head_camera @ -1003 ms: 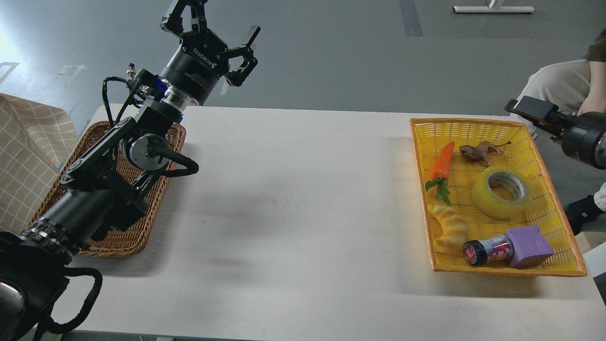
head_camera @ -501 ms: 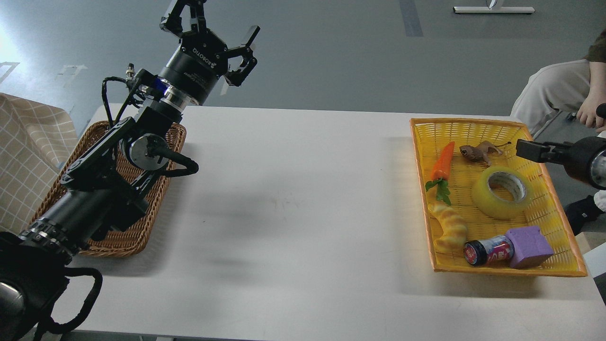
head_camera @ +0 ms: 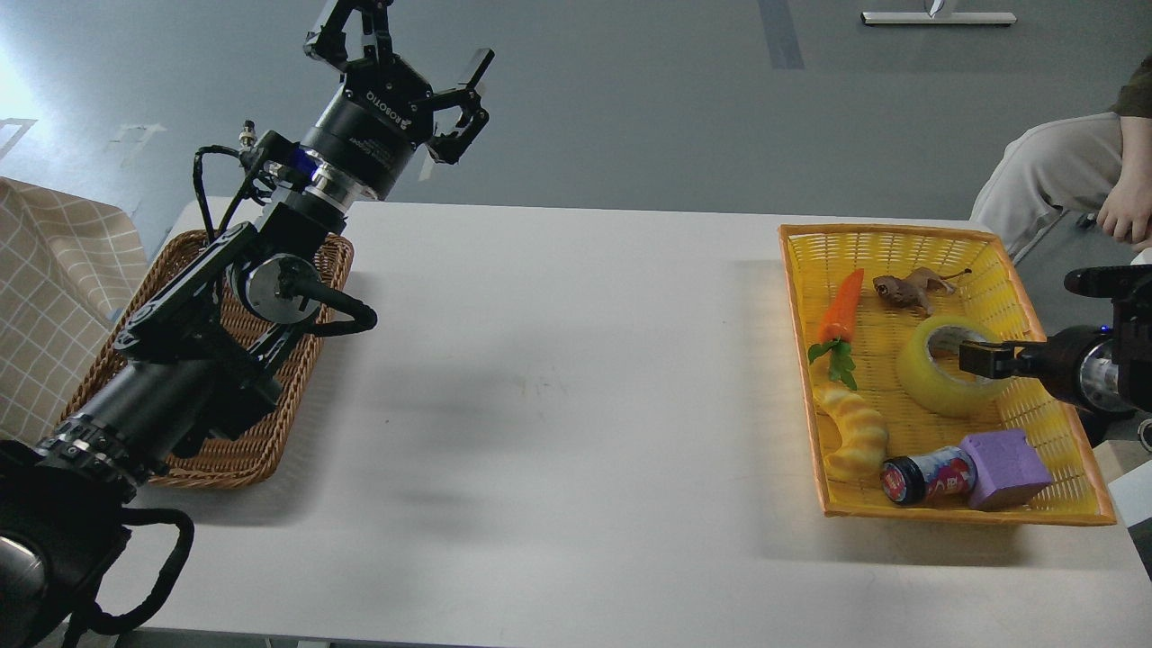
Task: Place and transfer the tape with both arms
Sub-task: 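Reach the right gripper into the yellow tape roll and grasp it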
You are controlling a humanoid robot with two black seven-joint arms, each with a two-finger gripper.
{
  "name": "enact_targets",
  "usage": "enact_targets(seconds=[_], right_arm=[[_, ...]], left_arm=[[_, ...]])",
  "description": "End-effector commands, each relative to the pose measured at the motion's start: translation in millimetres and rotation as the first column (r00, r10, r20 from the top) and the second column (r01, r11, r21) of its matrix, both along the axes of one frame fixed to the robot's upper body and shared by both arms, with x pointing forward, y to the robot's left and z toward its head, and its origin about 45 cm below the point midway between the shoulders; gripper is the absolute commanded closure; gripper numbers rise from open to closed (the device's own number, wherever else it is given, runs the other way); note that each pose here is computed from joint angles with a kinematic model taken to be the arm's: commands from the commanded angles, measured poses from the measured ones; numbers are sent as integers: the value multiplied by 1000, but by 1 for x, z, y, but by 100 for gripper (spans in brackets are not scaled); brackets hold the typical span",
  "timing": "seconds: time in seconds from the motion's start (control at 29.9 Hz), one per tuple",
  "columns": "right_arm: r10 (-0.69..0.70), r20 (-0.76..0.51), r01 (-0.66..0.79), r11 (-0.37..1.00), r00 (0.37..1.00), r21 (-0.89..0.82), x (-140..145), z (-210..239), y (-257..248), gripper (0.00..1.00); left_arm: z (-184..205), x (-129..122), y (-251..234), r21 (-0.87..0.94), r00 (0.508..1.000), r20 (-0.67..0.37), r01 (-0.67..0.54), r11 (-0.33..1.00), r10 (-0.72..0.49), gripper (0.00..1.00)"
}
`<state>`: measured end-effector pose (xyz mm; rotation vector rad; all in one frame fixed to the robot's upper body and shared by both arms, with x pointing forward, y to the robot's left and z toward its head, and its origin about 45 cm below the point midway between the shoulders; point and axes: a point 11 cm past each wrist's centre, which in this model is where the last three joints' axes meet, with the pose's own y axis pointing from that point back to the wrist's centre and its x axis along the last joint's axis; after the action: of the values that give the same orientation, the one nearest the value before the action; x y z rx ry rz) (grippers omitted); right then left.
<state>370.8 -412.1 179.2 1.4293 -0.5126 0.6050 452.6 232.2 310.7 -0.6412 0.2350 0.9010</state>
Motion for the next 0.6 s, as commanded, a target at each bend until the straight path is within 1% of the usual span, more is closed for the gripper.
enact_targets(seconds=[0.0,0.17,0.3,0.37,0.47,0.57], right_arm=[[5,-3,-5,1000,1000,10,1,-3,5,10],[-11,-12,11,1000,1000,13,1,-9,3,14],[-26,-18,26,1000,1000,11,2,-12,1,14],[-26,-21,26,1000,999,10,1,-14,1,17],[-34,-24,35,999,999,12,2,-16,1,18],[-43,-31,43,999,999,16,2,-21,1,25]], left_arm=[[0,0,0,-2,1000,-1,1,1000,-1,2],[0,0,0,-2,1000,0,-1,1000,1,2],[0,0,0,0,1000,1,-1,1000,1,2],[0,0,0,-1,1000,0,1,1000,-1,2],[0,0,0,-3,1000,0,0,1000,0,2],[0,0,0,0,1000,1,-1,1000,1,2]])
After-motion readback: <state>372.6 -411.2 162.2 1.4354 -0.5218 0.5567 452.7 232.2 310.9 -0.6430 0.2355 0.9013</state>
